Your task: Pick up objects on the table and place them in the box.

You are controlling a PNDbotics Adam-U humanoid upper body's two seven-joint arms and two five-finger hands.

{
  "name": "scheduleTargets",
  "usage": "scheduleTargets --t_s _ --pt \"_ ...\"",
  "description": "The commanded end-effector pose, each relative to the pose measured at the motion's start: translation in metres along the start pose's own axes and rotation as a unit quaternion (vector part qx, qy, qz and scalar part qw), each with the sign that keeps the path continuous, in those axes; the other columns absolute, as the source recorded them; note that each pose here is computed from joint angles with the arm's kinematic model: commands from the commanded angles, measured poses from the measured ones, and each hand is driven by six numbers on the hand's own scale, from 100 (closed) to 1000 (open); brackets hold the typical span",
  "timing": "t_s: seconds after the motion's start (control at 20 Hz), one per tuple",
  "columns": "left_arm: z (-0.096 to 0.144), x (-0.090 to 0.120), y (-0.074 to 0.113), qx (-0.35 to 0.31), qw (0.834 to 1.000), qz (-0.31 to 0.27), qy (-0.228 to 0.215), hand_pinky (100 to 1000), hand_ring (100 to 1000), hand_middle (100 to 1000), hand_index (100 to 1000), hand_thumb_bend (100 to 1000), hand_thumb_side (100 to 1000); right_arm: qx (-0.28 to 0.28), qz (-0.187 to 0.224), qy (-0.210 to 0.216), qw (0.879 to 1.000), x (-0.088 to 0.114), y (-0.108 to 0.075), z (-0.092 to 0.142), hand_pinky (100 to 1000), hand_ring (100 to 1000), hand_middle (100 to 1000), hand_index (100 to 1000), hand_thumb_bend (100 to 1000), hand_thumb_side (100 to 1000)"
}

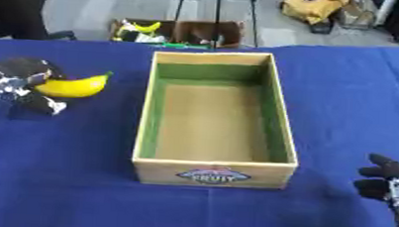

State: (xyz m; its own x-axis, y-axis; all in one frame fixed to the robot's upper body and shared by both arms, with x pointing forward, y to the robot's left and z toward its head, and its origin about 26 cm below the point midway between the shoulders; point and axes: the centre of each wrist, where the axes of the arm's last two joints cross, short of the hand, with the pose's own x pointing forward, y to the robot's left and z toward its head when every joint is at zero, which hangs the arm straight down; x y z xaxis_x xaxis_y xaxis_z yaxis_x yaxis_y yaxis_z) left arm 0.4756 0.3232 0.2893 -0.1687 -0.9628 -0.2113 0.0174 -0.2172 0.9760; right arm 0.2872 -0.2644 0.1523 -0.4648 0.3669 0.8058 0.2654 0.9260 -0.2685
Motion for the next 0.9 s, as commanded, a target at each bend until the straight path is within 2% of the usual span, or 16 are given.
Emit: scheduleTargets --t_s 0.05,0.3,0.9 --pt "0.0036 -0.0060 0.0115 0.019 1.000 -0.011 0.007 575 770 669 763 100 546 -0.002 0.008 -0.010 1.000 0.0035 -0.0050 -0.0020 629 619 626 814 100 1000" --pt "0.0035 -0.0061 0.0114 0.031 0.999 -0.013 0.009 539 748 630 728 100 516 -0.003 0.007 -0.008 1.000 0.0029 -0.0052 -0.0018 630 619 626 814 100 1000" --pt "0.0056 -0.0086 0.0181 0.043 0.999 -0.020 0.021 541 749 680 751 100 512 -0.003 0.006 0.000 1.000 0.0006 -0.0055 0.0000 631 620 627 815 100 1000"
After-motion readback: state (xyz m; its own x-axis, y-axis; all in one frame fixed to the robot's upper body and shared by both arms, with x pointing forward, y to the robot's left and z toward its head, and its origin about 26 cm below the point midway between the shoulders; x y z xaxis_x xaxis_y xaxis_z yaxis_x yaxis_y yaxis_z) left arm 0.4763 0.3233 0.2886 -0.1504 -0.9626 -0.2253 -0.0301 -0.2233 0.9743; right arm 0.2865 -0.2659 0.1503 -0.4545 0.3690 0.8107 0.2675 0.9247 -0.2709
